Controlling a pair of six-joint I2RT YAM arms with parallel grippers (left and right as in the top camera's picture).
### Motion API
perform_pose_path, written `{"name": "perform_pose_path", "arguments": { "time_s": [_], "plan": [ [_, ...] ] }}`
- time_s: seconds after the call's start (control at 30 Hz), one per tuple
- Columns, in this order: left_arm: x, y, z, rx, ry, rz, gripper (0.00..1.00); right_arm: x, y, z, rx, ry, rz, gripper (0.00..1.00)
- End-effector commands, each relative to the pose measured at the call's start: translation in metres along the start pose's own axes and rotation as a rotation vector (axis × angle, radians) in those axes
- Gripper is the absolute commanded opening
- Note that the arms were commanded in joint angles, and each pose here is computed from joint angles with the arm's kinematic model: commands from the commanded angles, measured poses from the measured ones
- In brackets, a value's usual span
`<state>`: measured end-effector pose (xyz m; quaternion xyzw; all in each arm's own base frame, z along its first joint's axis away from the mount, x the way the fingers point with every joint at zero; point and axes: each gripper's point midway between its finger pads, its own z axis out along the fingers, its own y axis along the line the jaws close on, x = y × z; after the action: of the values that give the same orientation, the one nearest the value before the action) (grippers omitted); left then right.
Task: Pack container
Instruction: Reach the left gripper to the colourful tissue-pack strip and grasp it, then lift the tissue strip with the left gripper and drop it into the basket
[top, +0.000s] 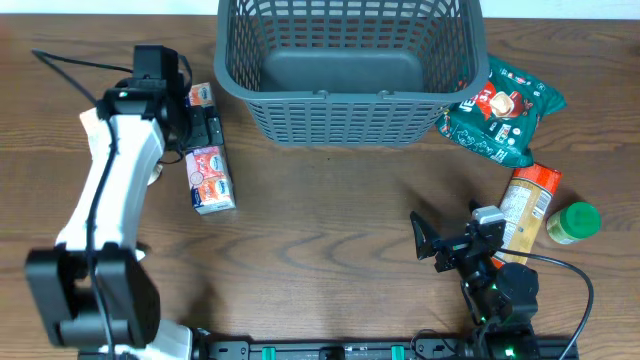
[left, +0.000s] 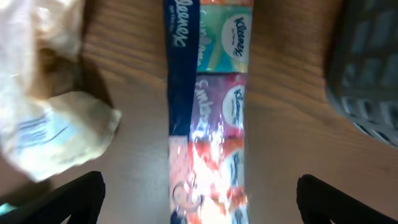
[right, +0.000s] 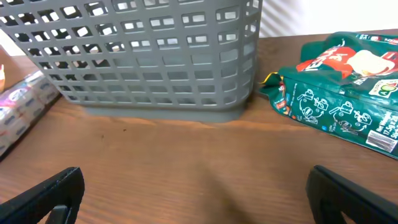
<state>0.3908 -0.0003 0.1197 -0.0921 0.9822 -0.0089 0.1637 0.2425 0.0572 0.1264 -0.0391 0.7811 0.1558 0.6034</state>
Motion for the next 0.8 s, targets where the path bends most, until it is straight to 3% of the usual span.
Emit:
{"name": "perform_pose_path", "arguments": {
  "time_s": [0.0,0.4,0.67,0.77],
  "plan": [
    [-0.004,-0.004,0.021,0.024,0.031,0.027,0.98,0.002,0.002,0.000,-0.017,0.007,0.021,0.99],
    [0.021,0.009,0.100,-0.011,0.200,0.002,0.98,0.002,0.003,0.000,-0.025,0.008,0.022,0.99],
    [0.028,0.010,0.112,-0.015,0.231,0.002,1.00,0.002,0.003,0.000,-0.024,0.008,0.022,0.99],
    [0.027,0.010,0.110,-0.015,0.228,0.002,0.83,0.002,0.003,0.000,-0.025,0.008,0.023,0.99]
  ]
}}
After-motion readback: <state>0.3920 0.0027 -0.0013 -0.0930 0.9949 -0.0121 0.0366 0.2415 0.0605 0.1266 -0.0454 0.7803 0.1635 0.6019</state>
